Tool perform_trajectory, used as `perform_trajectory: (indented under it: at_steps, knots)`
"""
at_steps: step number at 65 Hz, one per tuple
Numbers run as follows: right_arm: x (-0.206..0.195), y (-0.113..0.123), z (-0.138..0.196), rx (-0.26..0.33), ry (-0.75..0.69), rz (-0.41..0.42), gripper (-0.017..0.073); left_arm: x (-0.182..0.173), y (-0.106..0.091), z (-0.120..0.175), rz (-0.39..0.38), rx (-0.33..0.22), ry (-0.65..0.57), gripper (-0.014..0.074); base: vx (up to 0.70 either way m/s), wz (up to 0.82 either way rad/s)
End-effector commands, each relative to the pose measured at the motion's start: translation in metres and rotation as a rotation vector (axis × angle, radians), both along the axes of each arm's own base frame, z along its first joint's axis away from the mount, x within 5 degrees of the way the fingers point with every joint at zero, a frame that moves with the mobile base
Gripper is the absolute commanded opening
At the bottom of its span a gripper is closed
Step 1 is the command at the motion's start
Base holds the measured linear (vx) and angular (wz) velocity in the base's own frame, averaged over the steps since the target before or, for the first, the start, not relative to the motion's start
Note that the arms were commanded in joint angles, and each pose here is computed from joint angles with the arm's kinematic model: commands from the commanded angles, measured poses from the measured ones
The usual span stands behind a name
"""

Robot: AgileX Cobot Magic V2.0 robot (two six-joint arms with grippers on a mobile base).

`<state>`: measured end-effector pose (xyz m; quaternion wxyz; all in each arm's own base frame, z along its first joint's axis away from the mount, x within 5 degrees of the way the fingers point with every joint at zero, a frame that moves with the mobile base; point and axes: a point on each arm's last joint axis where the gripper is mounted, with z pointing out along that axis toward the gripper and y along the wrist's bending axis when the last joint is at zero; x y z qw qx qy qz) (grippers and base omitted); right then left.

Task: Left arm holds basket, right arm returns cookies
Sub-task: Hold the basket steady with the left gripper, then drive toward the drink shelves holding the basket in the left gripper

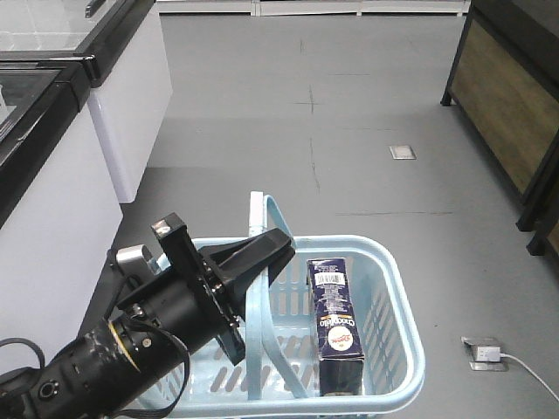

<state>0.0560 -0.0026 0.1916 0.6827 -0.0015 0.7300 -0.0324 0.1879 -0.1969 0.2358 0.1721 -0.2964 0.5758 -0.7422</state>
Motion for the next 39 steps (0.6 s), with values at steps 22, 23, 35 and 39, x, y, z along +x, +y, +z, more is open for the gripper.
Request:
perform_trajectory:
  at_steps: [22,23,35,39]
  knots:
    - [0.0004,-0.0002,0.0014,-0.014,-0.064,-0.003,-0.0006,-0.0075,0.0054,0.0405,-0.012,-0.248,-0.211,-0.0003,0.05,-0.02]
    - [0.0004,-0.0002,0.0014,-0.014,-0.064,-0.003,-0.0006,-0.0075,0.0054,0.0405,-0.012,-0.248,-0.211,-0.0003,0.08,-0.05]
    - [0.0004,-0.0002,0.0014,-0.014,-0.064,-0.003,-0.0006,-0.0075,0.0054,0.0405,-0.012,-0.248,-0.211,-0.0003,0.09,-0.05]
    - [0.0004,-0.0002,0.0014,-0.014,-0.064,-0.003,-0.0006,-0.0075,0.0054,0.0405,-0.012,-0.248,-0.211,-0.0003,0.11,-0.06]
